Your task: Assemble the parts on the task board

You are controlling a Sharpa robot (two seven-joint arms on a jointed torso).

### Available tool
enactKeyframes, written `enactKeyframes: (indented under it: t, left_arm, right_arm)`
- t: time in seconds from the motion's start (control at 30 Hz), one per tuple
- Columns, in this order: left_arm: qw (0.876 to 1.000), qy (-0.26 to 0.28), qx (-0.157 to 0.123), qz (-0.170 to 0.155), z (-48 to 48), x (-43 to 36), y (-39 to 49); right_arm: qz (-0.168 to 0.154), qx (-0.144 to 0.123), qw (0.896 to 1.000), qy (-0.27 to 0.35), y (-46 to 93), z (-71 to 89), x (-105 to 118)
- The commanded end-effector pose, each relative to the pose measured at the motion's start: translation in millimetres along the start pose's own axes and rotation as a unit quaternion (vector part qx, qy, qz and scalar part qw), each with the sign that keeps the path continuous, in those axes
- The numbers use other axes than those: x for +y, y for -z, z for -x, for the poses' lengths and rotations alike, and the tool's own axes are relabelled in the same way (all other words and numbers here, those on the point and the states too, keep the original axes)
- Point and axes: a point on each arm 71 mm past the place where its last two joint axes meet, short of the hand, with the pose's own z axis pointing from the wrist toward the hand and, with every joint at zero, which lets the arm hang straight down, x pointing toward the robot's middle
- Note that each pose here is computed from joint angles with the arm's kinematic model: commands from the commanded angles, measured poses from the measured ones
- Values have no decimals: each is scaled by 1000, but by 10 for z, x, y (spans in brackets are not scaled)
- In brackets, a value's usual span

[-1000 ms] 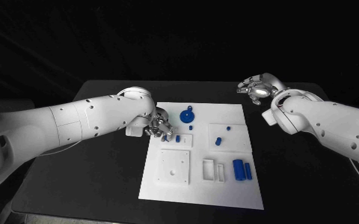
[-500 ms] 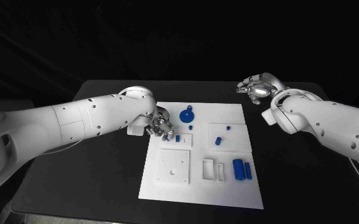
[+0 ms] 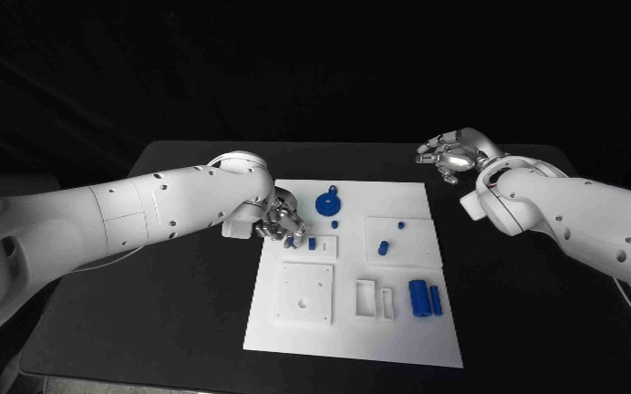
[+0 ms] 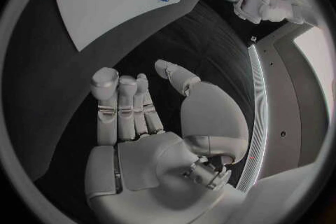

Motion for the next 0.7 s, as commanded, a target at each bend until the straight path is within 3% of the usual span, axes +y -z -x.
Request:
enactKeyframes:
  t: [0.03,0.7]
  left_arm:
    - [1000,-14,19,6,-78,20,-33]
    - [1000,-13,19,7,-84,47,-24]
  right_arm:
    - [5,5,1000,4,2,-8,9]
    - [5,4,1000,4,1,-4,6]
